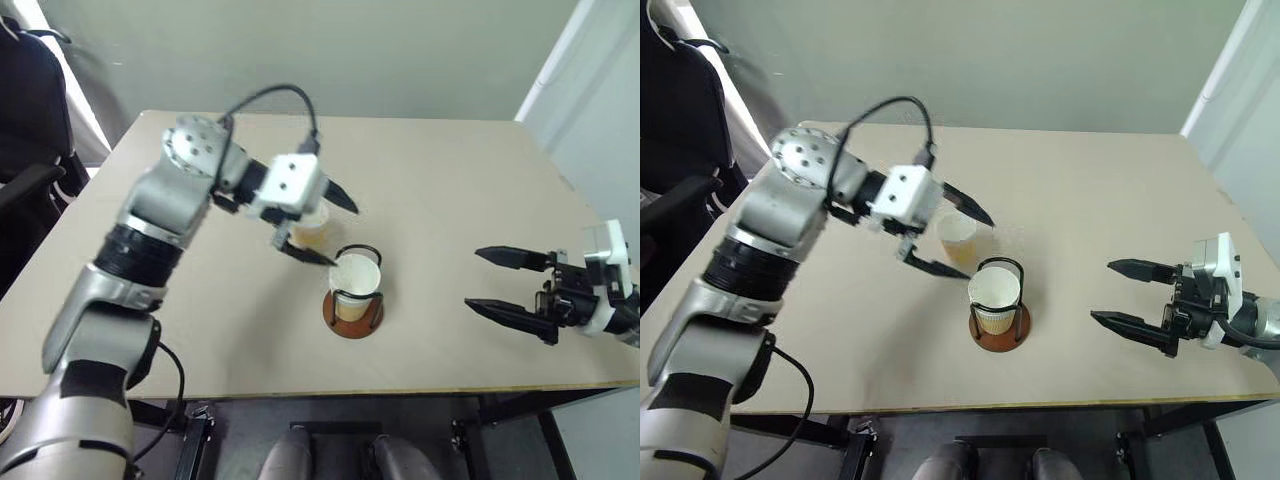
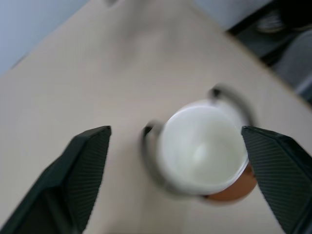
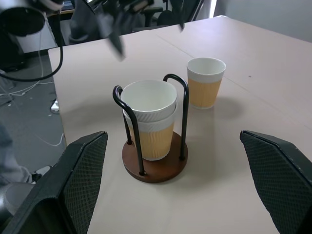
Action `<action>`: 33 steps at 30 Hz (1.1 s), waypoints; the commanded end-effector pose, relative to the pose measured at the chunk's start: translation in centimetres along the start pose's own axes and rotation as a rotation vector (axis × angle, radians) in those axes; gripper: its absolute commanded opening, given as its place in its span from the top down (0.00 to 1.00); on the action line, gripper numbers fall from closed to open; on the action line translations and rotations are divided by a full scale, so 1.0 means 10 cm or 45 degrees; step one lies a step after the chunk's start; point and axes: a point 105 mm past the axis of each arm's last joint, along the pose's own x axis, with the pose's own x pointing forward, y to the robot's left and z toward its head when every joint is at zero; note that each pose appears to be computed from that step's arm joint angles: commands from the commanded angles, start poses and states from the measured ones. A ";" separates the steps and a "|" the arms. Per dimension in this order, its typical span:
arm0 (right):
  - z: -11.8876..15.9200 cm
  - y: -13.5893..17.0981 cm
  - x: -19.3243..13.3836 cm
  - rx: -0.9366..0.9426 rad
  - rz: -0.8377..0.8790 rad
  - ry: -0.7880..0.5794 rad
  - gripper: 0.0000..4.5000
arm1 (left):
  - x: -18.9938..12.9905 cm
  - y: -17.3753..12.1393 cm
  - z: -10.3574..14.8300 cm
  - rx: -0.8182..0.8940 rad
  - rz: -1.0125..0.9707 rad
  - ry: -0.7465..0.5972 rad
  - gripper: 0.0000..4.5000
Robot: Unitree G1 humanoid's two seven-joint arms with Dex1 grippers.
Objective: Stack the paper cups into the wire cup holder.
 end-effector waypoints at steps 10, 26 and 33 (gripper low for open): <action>0.05 -0.01 0.03 -0.050 0.015 0.001 0.02 | 0.00 0.08 -0.66 -0.163 0.162 0.119 0.00; 0.07 0.03 0.00 -0.049 -0.020 0.006 0.02 | 0.33 0.17 -0.90 -0.143 0.209 0.221 0.39; 0.06 0.02 0.02 -0.047 -0.027 0.008 0.02 | 0.32 0.21 -0.94 -0.124 0.254 0.253 0.98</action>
